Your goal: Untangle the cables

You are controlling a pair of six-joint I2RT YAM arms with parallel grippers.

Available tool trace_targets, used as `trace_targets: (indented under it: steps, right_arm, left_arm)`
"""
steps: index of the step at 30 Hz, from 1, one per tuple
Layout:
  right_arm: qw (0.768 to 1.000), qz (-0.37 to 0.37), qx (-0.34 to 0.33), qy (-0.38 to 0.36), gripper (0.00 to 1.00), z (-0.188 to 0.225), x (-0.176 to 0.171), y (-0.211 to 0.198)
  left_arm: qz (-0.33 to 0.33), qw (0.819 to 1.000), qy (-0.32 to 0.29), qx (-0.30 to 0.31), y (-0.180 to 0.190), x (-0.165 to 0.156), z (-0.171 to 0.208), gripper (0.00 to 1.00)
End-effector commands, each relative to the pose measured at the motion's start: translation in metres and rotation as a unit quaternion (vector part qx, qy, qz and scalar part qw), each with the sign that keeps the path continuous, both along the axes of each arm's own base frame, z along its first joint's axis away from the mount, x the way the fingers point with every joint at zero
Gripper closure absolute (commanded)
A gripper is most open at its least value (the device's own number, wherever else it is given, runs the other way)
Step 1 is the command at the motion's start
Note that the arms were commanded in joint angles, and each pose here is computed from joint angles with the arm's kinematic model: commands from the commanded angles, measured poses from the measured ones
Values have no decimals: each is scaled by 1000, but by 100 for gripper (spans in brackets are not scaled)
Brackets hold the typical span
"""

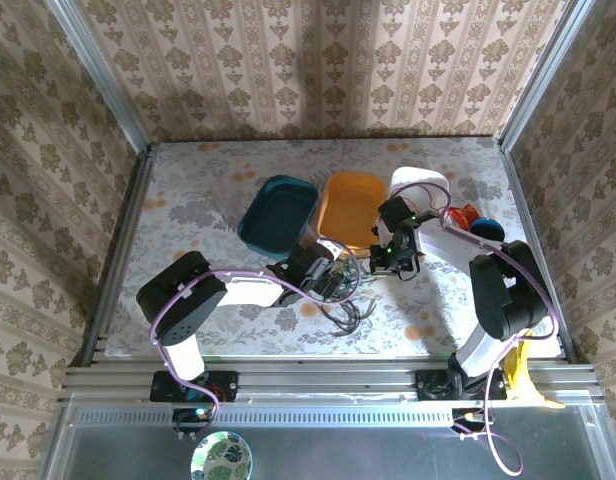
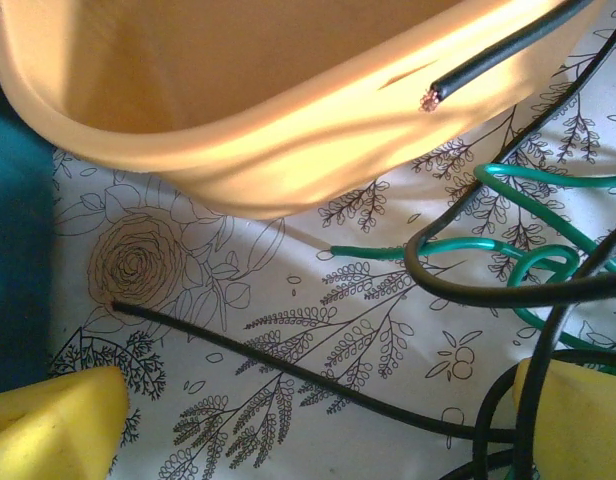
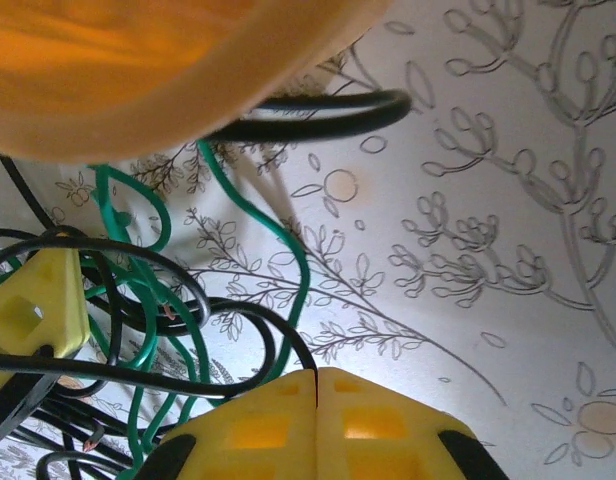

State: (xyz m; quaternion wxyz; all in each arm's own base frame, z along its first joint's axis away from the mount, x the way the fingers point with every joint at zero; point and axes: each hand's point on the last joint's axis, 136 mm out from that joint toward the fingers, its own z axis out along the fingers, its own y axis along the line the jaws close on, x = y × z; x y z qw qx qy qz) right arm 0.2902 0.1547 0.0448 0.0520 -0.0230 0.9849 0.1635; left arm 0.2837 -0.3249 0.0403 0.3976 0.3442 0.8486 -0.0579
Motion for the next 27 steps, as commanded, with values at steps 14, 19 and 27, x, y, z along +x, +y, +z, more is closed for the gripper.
trace_targets:
  steps: [14, 19, 27]
  right_arm:
    - [966, -91, -88, -224, 100, 128, 44, -61]
    - [927, -129, -125, -328, 100, 188, 51, -88]
    - [857, -192, -127, -461, 100, 275, 41, -116]
  left_arm:
    - [-4, 1000, 9, 28, 5, -4, -14, 0]
    - [-4, 999, 14, 32, 8, -6, -18, 0]
    - [-2, 999, 21, 38, 10, -8, -26, 0]
